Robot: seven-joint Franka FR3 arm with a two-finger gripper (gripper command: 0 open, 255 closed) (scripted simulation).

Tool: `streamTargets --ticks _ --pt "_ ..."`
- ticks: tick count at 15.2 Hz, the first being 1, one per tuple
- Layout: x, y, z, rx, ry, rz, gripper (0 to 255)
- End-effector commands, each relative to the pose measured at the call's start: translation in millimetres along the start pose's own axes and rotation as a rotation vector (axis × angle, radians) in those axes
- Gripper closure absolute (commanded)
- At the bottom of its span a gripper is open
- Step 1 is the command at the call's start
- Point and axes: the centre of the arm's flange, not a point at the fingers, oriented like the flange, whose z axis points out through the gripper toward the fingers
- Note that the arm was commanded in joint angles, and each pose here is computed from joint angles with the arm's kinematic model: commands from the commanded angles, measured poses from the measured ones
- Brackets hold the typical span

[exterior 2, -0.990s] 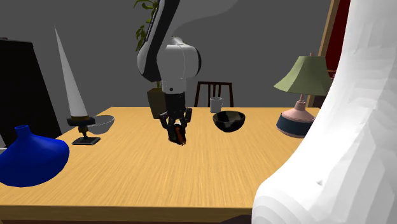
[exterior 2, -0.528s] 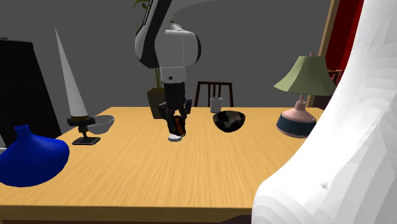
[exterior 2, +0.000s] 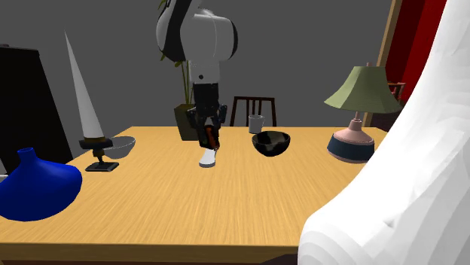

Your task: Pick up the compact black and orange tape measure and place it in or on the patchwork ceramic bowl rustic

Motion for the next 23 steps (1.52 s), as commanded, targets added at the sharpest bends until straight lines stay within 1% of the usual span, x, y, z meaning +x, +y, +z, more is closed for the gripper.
streamTargets --ticks 1,4,23 --pt "-1 0 -11 0.0 0.0 0.0 255" --pt "-2 0 -24 0.0 0.0 0.0 255" --pt "7 250 -36 0.0 0.0 0.0 255"
